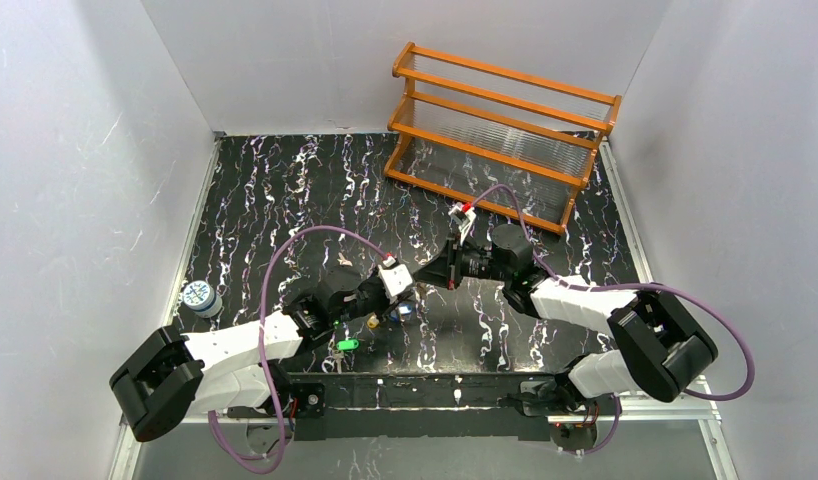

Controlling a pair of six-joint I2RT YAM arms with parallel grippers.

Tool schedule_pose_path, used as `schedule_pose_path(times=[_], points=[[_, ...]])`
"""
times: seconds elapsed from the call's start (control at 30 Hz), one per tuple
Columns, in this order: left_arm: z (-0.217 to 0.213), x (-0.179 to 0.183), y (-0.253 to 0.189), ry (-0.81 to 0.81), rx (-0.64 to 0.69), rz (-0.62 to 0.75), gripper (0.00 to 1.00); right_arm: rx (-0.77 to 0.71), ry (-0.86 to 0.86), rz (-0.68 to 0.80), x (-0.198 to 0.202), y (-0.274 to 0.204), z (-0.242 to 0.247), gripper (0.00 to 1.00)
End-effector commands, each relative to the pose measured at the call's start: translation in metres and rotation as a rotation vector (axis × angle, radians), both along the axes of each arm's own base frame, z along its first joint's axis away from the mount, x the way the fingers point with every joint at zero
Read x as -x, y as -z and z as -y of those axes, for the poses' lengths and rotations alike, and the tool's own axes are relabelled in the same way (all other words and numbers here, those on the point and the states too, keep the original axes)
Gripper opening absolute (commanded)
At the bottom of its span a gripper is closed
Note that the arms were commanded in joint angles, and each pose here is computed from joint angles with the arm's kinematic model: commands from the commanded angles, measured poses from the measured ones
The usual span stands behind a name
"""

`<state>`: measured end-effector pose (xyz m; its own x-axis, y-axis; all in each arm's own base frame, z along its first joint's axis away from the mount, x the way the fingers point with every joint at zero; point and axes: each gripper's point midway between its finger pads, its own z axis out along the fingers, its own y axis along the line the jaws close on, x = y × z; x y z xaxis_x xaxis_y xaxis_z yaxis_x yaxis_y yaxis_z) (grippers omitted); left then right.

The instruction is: Put the keys on the keyring

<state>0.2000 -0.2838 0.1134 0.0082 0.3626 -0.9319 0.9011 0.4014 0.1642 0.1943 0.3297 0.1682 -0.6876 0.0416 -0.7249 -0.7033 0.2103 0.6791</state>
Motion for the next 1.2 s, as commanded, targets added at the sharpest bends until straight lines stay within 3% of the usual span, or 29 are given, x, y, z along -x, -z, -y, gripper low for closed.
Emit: schedule_pose_path(times=[0.0, 0.33, 1.07, 1.17], points=[[0.002, 0.006, 0.001, 0.032, 0.005, -0.003, 0.00, -0.085, 0.005, 0.096, -0.008, -0.032, -0.008, 0.01], [0.009, 0.011, 0.003, 0.065, 0.007, -0.012, 0.00, -0.066, 0.029, 0.070, -0.013, -0.027, -0.016, 0.01], [0.014, 0.017, -0.007, 0.066, 0.075, -0.023, 0.00, -0.140, 0.070, 0.186, -0.010, -0.052, -0.007, 0.01], [0.008, 0.014, -0.014, 0.023, 0.097, -0.009, 0.16, -0.116, 0.052, 0.176, -0.006, -0.045, -0.005, 0.01]])
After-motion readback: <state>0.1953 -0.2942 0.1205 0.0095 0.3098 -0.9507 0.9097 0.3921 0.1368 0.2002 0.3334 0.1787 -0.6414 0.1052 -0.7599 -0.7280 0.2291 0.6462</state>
